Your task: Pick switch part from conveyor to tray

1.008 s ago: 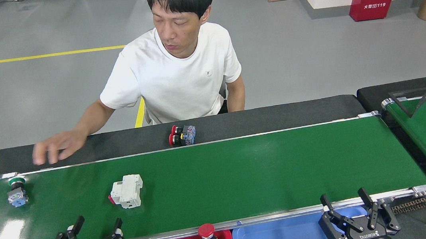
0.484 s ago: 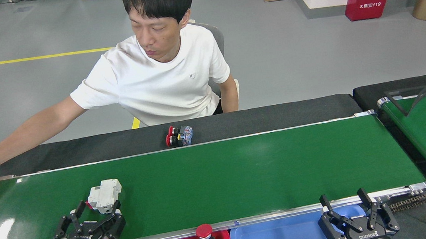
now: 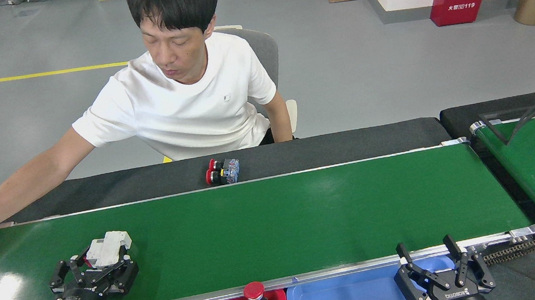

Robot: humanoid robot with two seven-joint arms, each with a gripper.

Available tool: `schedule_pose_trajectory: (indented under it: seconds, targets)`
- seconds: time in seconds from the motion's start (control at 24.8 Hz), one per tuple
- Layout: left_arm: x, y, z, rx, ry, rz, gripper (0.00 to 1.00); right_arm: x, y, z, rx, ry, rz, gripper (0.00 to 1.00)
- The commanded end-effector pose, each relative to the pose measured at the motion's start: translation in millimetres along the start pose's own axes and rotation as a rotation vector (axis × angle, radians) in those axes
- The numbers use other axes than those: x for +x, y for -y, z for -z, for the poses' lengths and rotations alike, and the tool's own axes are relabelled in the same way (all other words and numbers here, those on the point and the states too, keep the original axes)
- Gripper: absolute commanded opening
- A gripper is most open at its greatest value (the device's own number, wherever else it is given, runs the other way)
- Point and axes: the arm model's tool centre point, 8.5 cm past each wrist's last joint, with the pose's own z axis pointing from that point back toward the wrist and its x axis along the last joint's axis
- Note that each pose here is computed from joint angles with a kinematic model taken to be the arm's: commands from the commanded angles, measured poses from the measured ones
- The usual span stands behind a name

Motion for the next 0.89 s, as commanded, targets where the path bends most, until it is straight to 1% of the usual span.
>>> schedule_pose_trajectory:
  seconds: [0.0, 0.08, 0.2, 0.32, 0.4, 0.52, 0.56, 0.6, 0.65, 0.77, 0.81, 0.85]
  targets:
    - [0.0, -7.2, -3.3, 0.036, 0.014, -0.013, 0.10, 1.5, 6.4, 3.4, -0.021, 0.003, 0.000, 0.99]
    - [-1.7, -16.3, -16.3, 0.083, 0.008, -0.028, 0.10, 0.9, 5.1, 1.8, -0.017, 0.002, -0.001, 0.99]
    - [-15.2, -12.9, -62.2, 0.112, -0.044, -0.056, 0.10, -1.6, 6.0, 1.1, -0.019, -0.003, -0.002, 0.99]
    - [-18.7, -2.5, -107.5, 0.107, -0.072, -0.083, 0.10, -13.4, 9.6, -2.1, -0.021, 0.004, -0.002, 0.99]
    - [-18.5, -0.5, -131.7, 0.106, -0.077, -0.096, 0.10, -17.4, 6.9, -7.8, -0.007, 0.007, -0.005, 0.99]
    - [0.6, -8.0, -160.4, 0.123, 0.006, -0.083, 0.11, -14.7, 0.7, -18.0, 0.008, -0.015, -0.008, 0.99]
    - [10.4, -11.8, -163.0, 0.136, 0.056, -0.082, 0.11, -18.4, 1.5, -19.9, -0.004, -0.027, -0.028, 0.99]
    - [20.7, -15.5, -162.8, 0.155, 0.111, -0.085, 0.11, -24.6, 3.5, -21.6, -0.012, -0.032, -0.059, 0.99]
    - [30.8, -18.3, -161.4, 0.164, 0.171, -0.086, 0.11, -29.8, 5.6, -22.4, -0.018, -0.036, -0.073, 0.99]
    - [72.7, -26.8, -147.3, 0.193, 0.374, -0.094, 0.11, -44.4, 11.7, -23.3, -0.016, -0.040, -0.069, 0.99]
    - [89.3, -35.0, -137.1, 0.218, 0.454, -0.089, 0.12, -50.1, 15.3, -23.2, -0.019, -0.034, -0.071, 0.99]
    - [103.4, -41.6, -127.5, 0.235, 0.504, -0.083, 0.12, -55.8, 18.6, -23.5, -0.018, -0.025, -0.086, 0.99]
